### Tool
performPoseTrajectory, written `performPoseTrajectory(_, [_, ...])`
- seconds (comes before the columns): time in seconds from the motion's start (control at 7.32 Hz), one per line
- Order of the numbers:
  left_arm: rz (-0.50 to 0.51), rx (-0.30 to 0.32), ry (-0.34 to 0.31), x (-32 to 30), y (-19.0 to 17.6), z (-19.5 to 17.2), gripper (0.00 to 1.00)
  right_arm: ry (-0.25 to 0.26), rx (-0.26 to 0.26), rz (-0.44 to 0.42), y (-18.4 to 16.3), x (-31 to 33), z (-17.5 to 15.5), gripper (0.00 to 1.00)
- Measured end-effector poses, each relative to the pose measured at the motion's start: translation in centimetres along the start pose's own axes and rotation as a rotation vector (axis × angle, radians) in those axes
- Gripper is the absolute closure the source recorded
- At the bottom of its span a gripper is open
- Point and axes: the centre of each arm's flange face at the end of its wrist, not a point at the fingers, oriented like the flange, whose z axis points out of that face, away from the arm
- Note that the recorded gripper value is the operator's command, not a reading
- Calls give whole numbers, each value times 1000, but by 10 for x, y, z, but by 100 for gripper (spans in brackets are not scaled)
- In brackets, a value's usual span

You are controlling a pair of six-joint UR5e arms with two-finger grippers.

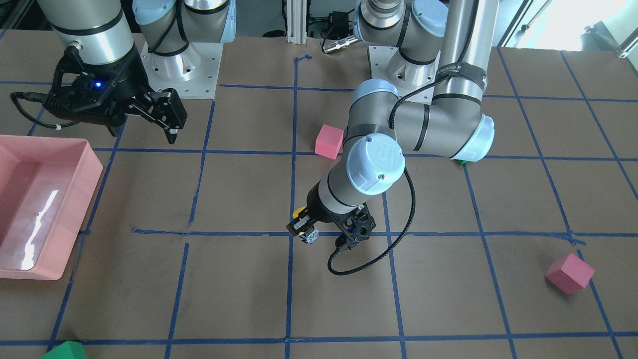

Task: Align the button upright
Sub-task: 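Rotate the button switch upright with the left gripper and set it down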

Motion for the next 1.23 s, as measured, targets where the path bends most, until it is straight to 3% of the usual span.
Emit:
performPoseTrajectory(0.41, [-239, -175, 13, 8, -35, 28, 100, 0, 0, -1, 0, 0, 0, 0])
performPoseTrajectory(0.82, [-277, -275, 35, 8, -48, 46, 100, 0, -2, 1, 0, 1, 1, 0])
performPoseTrajectory(0.96, [-276, -284, 36, 7, -50, 49, 67, 0, -3, 2, 0, 1, 1, 0])
performPoseTrajectory(1.09, [-262, -287, 36, 5, -50, 53, 11, 1, -3, 2, 0, 1, 1, 0])
performPoseTrajectory(1.23, [-251, -292, 30, 1, -50, 57, 0, 1, -3, 2, 0, 1, 1, 0])
